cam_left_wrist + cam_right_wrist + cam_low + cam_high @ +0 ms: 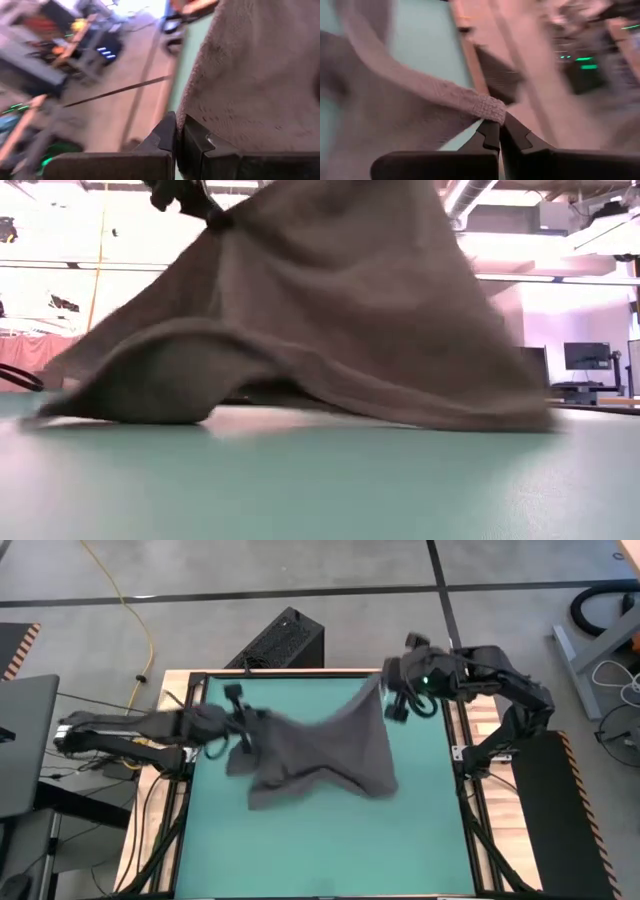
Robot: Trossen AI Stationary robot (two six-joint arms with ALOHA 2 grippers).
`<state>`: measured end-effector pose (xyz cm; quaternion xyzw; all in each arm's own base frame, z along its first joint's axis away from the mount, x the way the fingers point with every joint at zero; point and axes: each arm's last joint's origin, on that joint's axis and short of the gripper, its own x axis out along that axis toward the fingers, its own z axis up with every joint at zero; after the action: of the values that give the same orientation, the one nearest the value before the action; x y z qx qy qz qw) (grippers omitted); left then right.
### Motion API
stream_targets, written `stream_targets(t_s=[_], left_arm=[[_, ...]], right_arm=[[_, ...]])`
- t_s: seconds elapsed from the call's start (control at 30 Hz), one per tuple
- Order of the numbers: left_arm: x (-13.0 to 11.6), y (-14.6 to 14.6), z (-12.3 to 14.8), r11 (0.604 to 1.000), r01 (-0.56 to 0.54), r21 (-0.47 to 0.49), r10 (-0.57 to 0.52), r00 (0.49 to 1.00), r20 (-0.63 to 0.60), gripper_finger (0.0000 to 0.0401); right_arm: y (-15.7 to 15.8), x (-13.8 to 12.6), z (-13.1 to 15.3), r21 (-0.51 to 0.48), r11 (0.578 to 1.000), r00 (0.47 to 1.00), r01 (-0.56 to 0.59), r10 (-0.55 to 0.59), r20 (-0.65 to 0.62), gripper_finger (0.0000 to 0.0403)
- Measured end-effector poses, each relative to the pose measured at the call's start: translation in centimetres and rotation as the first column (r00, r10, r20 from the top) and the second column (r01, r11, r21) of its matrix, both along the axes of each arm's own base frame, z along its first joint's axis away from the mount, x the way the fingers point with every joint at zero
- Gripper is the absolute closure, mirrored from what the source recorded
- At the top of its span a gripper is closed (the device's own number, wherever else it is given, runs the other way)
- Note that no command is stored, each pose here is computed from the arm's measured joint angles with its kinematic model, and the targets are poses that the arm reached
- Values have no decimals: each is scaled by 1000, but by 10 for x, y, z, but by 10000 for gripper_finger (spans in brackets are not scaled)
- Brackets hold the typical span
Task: Roll towel
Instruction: Fold the gray towel
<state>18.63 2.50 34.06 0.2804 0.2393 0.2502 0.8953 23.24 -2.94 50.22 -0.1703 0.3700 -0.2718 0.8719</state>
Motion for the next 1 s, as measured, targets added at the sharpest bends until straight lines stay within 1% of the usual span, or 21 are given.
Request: stream_targets(t_s=[0.1,0.23,0.33,0.37,0.43,0.53,0.6,0.63,0.67,0.7,0.73,0.8,0.83,0.87,0.9,0.93,1.0], left_arm=[[-20,16,44,994,-92,56,90,995,35,401],[-39,31,93,976,-187,116,184,982,32,401],[-47,38,122,967,-221,128,222,975,12,401],[-49,39,131,969,-214,122,215,977,3,401],[-52,39,144,978,-192,87,193,981,-12,401],[-52,37,154,991,-136,3,136,990,-45,401],[-51,33,152,992,-55,-110,46,996,-78,401],[-50,30,148,984,-3,-180,-15,995,-95,401],[-48,28,144,967,49,-249,-80,990,-114,401],[-46,25,137,944,92,-318,-142,980,-137,401],[-41,23,130,916,124,-380,-196,968,-157,401],[-32,17,112,850,164,-500,-291,938,-188,401],[-26,14,101,818,169,-550,-331,920,-211,401],[-20,10,90,790,172,-589,-369,900,-232,401],[-15,6,78,765,176,-620,-408,877,-255,401],[-11,1,67,741,176,-648,-445,851,-279,401],[-6,-10,46,699,171,-694,-513,796,-321,401]], right_arm=[[-21,1,8,-144,985,996,91,-90,13,385],[-41,1,22,-267,956,992,122,-109,62,385],[-48,-1,35,-362,914,982,184,-157,104,385],[-49,-3,40,-378,904,979,199,-164,124,385],[-46,-8,46,-384,901,977,201,-156,145,385],[-35,-17,46,-361,921,987,148,-118,106,385],[-22,-23,40,-286,955,996,74,-56,70,385],[-16,-26,35,-215,976,998,29,-16,62,385],[-9,-30,30,-130,991,998,-18,26,54,385],[-2,-33,24,-27,998,997,-62,63,40,385],[5,-35,18,81,993,996,-83,81,26,385],[19,-32,6,266,960,996,-89,85,28,385],[28,-28,-1,345,931,993,-117,113,31,385],[39,-28,-7,410,896,985,-171,171,35,385],[50,-25,-12,459,859,971,-228,237,38,385],[62,-20,-17,484,834,959,-265,282,38,385],[80,-23,-24,517,813,950,-269,313,2,385]])
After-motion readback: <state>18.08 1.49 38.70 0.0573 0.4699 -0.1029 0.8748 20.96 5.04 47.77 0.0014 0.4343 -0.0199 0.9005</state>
